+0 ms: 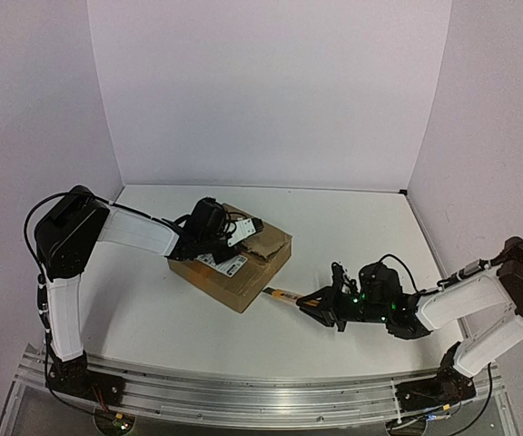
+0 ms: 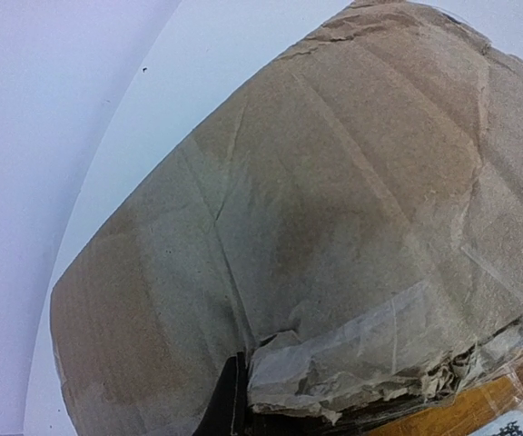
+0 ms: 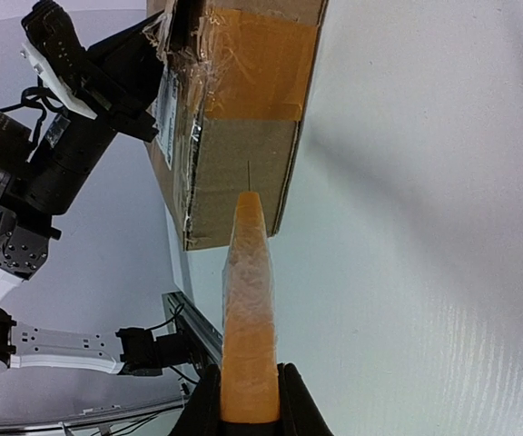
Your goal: Unpack the express box
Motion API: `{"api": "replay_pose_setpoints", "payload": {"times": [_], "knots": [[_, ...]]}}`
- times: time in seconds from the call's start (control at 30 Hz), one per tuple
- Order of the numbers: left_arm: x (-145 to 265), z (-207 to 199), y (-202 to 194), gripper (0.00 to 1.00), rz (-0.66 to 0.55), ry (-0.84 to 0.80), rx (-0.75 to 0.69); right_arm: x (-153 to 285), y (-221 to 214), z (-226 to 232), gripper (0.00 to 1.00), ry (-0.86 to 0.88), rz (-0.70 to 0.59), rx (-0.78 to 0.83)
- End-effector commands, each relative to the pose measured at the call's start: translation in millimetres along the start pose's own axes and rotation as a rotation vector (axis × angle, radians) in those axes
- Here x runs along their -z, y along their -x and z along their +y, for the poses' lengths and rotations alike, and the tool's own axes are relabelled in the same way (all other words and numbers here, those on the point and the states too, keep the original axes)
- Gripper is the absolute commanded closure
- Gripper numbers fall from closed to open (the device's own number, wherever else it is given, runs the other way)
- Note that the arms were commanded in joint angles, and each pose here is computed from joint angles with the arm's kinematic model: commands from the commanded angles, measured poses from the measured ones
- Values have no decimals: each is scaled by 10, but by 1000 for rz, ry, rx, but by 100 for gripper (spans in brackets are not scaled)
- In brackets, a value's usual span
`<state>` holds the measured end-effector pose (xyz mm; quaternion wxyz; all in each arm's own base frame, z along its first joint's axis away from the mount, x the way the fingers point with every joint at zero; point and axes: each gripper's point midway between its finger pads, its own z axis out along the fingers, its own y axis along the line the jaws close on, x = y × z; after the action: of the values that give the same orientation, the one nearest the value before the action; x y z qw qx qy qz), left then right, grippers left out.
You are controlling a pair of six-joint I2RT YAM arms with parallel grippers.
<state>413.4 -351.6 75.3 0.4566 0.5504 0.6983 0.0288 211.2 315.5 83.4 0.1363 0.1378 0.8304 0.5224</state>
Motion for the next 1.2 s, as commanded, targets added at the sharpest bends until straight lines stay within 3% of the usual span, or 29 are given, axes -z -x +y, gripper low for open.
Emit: {"api": "replay_pose_setpoints", "payload": {"times": [0.0,0.53,0.83,1.17], "knots": [[44,-79,-43,100,49,-42,66,-32,64,461,100,170,-7,15],[62,-147,-66,100,51,-72,65,-66,141,464,100,185,-47,1],[204,-654,-86,100,42,-347,113,66,638,523,100,194,-346,26],[309,-864,-197,100,33,-434,33,416,1025,382,100,147,-580,44]]}}
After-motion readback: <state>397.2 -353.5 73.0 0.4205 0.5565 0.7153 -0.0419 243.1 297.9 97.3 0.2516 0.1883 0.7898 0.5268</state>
